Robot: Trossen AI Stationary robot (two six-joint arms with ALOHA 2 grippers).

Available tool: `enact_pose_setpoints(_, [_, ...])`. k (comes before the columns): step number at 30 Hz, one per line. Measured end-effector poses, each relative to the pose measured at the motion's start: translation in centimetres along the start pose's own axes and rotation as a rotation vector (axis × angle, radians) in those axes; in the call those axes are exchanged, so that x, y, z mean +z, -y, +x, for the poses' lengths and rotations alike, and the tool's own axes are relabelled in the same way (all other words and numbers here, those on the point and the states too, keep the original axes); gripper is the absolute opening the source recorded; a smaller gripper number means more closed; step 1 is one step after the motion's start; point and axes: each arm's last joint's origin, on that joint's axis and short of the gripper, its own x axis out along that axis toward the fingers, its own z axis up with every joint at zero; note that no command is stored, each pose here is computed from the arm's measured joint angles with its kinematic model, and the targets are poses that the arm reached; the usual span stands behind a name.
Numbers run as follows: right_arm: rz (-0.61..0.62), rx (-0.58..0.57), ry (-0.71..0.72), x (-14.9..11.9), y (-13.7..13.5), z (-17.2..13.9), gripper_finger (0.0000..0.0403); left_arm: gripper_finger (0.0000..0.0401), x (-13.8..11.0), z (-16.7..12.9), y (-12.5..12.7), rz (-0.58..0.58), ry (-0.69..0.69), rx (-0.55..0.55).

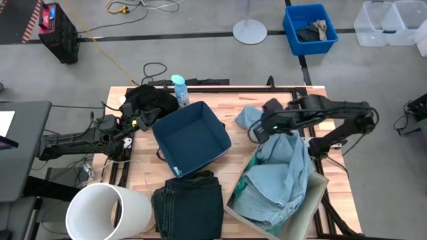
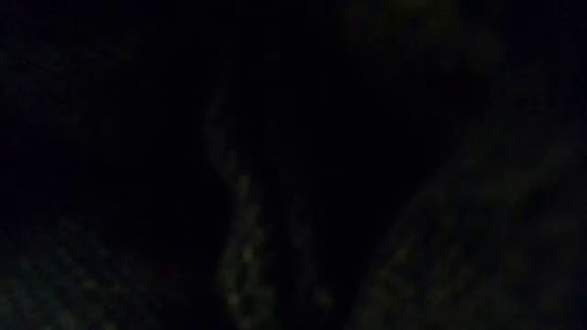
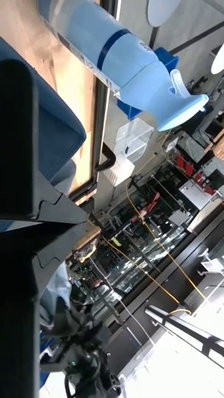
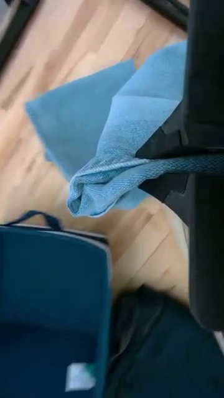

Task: Sort clothes
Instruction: Put the blue pants into the brown laundry organizer

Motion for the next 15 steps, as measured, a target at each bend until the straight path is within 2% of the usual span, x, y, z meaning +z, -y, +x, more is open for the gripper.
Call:
enact_pose_setpoints(6, [0.028,0.081,0.129,0.1,0.9,-2.2,0.0014,0.0000,0.0,0.0,0.0,0.000,0.000,0.000])
enact_pose_setpoints(15, [-0.099,0.255,0.336,-0.1,1.3,-5.6,0.0013,0.0000,0.0,0.0,0.0,0.000,0.000,0.000])
